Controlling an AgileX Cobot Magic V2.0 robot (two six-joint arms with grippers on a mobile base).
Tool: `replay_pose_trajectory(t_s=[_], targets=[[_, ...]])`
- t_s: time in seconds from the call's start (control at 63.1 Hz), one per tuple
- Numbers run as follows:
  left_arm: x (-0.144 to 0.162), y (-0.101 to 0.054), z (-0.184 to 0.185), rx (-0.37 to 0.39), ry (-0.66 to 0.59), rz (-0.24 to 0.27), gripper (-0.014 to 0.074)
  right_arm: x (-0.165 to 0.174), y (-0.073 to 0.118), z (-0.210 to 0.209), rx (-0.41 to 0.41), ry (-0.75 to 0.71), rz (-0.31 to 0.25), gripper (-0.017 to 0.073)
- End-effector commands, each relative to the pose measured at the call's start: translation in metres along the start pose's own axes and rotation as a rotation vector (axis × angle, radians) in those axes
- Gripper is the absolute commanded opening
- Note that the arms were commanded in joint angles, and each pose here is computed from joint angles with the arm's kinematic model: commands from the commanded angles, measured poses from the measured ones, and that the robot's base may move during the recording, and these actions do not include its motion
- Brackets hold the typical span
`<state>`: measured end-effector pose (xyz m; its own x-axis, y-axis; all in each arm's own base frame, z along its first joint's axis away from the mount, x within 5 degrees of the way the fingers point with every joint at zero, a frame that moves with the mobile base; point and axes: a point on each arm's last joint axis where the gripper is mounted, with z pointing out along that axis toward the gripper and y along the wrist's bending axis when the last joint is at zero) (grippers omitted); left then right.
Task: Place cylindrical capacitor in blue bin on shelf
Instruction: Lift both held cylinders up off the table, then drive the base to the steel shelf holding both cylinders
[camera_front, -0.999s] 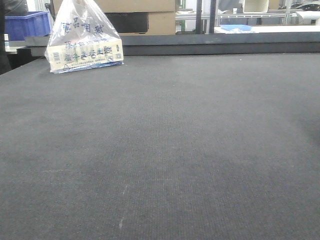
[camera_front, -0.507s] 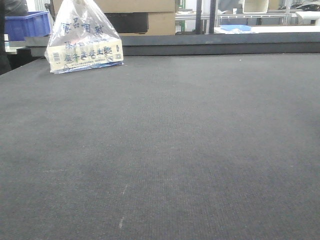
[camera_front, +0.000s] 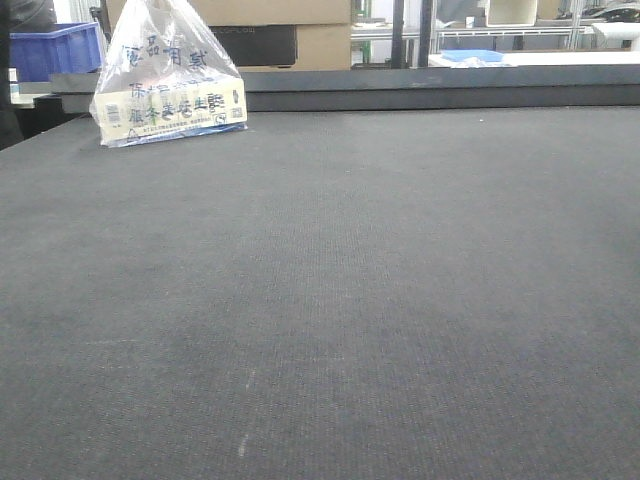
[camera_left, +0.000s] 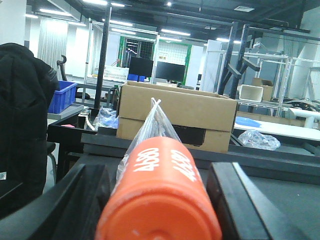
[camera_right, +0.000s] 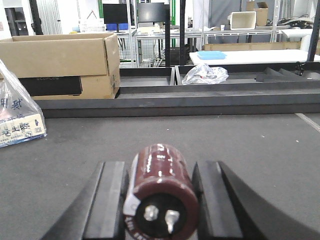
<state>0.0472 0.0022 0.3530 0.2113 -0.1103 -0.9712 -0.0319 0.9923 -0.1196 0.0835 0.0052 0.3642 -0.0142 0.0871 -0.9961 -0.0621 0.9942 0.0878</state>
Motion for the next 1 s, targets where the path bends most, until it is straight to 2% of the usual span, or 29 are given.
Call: replay_pose_trajectory(t_s=[0.0,0.983], targets=[[-0.0034,-0.0006,-0.0013,0.008,-0.033,-0.007,-0.0111,-0.0025,-0.0002,-0.0011,0.002,-0.034,-0.019,-0.0167],[-0.0034,-0.0006,-0.0013,0.008,-0.033,-0.007,-0.0111,-0.0025,-0.0002,-0.0011,0.002,-0.034,-0.019,-0.0167]])
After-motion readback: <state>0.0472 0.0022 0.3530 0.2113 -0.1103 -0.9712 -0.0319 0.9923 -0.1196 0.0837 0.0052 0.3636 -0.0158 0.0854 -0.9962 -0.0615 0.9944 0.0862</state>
